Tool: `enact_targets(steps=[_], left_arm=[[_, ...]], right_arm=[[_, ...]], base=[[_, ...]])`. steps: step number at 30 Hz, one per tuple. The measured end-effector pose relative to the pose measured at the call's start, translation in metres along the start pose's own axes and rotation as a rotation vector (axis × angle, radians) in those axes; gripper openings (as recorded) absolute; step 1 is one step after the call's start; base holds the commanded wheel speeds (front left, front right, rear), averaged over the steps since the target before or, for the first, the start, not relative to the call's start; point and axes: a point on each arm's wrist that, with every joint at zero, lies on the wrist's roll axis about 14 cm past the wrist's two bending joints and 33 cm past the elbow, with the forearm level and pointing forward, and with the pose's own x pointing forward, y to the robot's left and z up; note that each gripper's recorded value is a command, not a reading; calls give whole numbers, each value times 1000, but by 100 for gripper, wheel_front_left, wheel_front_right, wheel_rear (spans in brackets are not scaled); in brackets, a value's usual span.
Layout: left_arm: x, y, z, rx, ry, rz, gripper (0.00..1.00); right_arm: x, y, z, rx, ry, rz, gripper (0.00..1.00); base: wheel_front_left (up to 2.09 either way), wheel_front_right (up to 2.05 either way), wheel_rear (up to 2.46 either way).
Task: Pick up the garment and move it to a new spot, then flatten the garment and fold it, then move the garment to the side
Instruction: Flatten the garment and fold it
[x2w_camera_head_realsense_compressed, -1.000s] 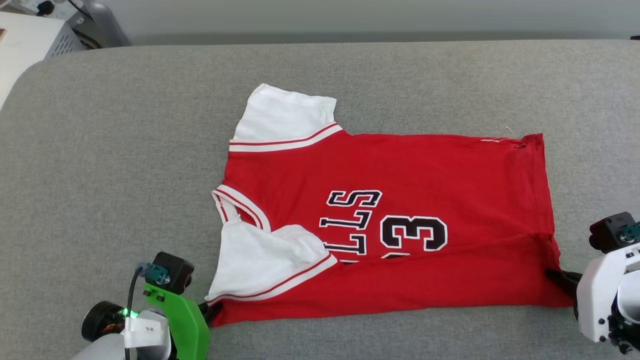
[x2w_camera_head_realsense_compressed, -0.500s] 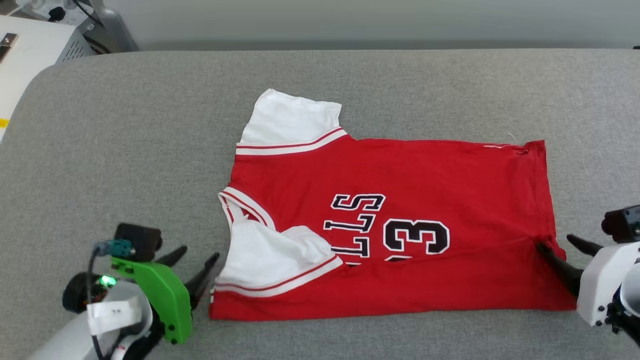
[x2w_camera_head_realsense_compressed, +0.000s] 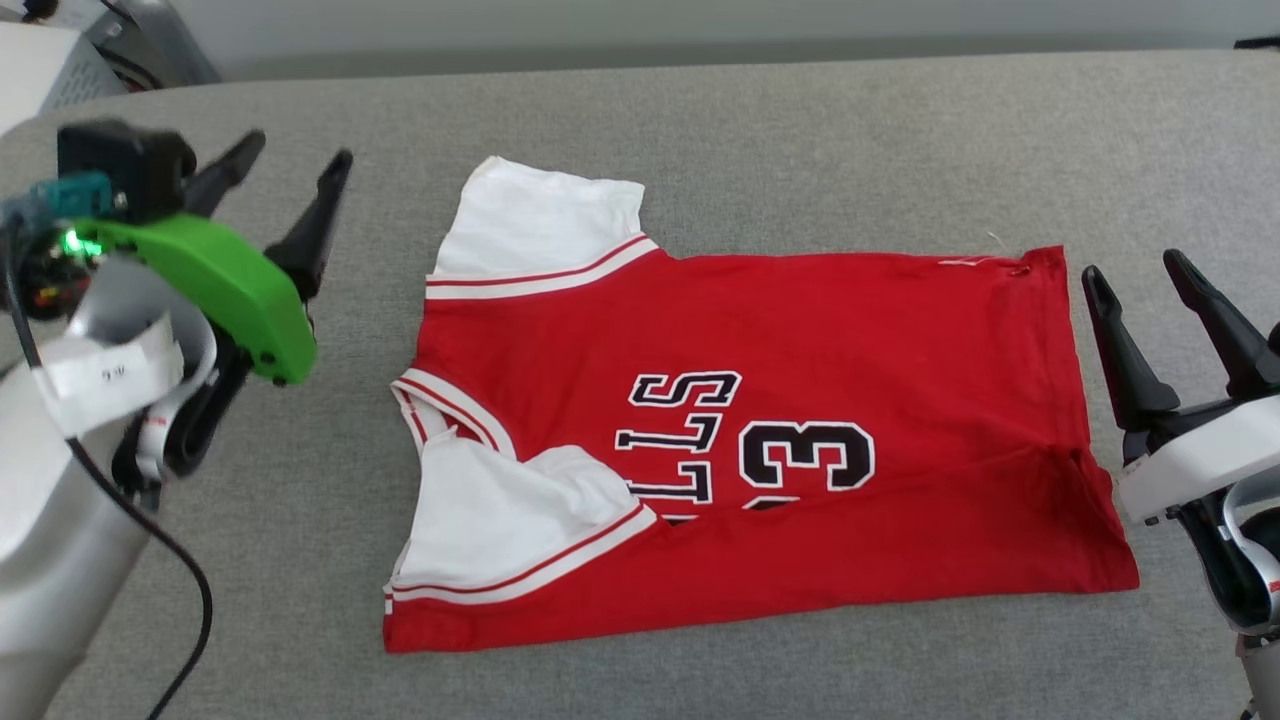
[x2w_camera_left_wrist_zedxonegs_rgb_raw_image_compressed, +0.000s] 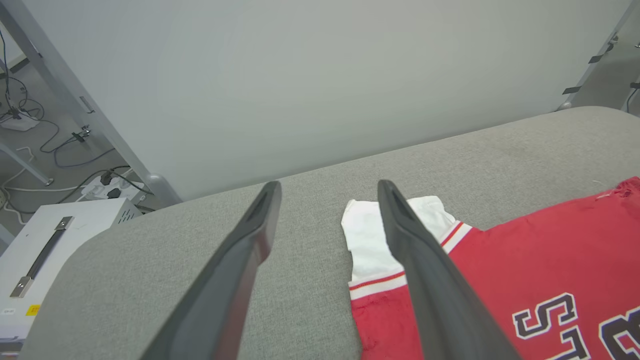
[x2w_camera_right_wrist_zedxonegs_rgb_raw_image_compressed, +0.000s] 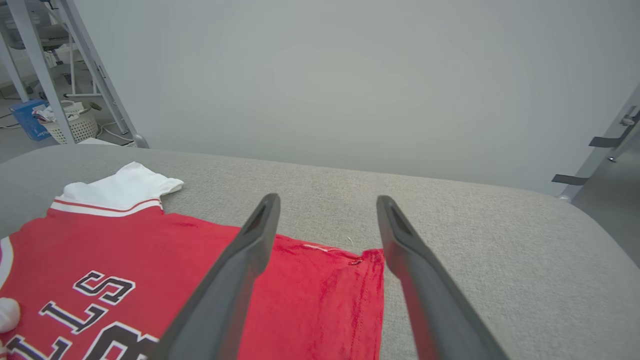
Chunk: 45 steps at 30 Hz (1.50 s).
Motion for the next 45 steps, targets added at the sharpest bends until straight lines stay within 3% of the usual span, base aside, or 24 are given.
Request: enact_targets(steps=[5,9,20,27,32,33,38,45], left_arm=[[49,2,24,54,14,-46,100],[85,2,9,72,178,-86,100],[134,-6,-90,48,722,-184,100],[144,-6,-162,47,916,-199,100],[153,-11,-175,9,937,-214,98],[153,-11,-174,2,937,-218,0],[151,-19,-166,10,890,-236,0],[140,-30,-133,36,735,-260,0]], right_arm=[[9,5,-3,4,-31,-6,100],[18,5,-12,7,-22,-6,100],[40,1,-46,10,37,-2,100],[44,-5,-74,5,94,-12,100],[39,-10,-89,2,137,-25,100],[38,-12,-89,1,139,-30,100],[38,-21,-79,-21,119,-40,100],[54,-43,-26,-131,46,-36,100]], base=[[0,0,0],[0,0,0],[0,0,0],[0,0,0],[0,0,0],[0,0,0],[0,0,0],[0,0,0]])
